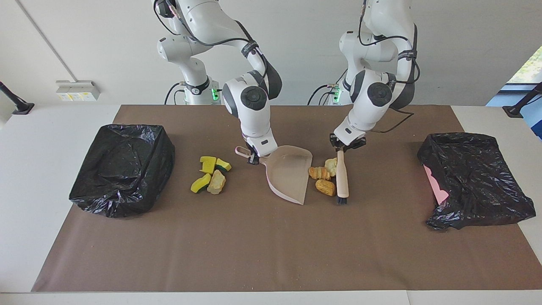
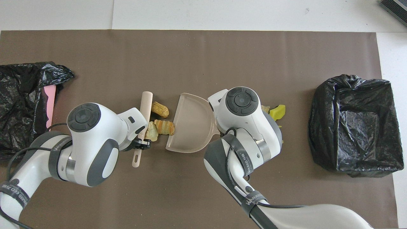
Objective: Sweep and dump trash in bin
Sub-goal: 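Sweep the tan chunks into the dustpan with the left gripper's brush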
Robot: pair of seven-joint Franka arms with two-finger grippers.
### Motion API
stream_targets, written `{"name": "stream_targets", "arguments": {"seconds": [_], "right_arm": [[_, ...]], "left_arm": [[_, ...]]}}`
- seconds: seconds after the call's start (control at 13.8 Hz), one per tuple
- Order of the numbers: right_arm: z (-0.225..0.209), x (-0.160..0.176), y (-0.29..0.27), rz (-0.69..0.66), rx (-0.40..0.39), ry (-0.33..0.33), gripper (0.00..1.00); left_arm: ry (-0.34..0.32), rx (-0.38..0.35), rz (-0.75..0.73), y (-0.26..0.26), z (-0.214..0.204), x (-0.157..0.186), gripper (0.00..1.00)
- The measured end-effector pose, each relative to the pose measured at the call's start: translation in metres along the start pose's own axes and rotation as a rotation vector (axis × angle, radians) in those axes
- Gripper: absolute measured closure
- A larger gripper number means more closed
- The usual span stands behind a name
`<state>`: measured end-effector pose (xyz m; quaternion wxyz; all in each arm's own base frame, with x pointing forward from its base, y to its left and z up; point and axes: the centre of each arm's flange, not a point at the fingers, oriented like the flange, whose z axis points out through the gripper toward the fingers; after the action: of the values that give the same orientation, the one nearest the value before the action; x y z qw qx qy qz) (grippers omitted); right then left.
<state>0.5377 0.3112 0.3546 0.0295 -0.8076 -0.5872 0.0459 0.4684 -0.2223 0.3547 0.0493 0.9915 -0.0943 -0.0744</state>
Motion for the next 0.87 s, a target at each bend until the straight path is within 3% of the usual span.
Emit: {"name": "stream_targets", "arguments": {"seconds": [0.22,0.51,0.87], "right_arm": [[0.002,-0.001,-0.001,0.011,0.003,-0.003,0.69],[0.003,-0.001,-0.001,0.011,0.004,-0.004,0.69],[0.002,-0.001,-0.001,0.011,0.003,-0.003,0.69]], "left_arm": [[-0.015,-0.135,-0.029,0.056,0.004,-0.013,0.74],[-0.005,-0.181,-0.145,0.130,-0.003,-0.035,0.74],[-0.050,-0.200,-0.200,0.101,-0.051,-0.028,0.74]]}}
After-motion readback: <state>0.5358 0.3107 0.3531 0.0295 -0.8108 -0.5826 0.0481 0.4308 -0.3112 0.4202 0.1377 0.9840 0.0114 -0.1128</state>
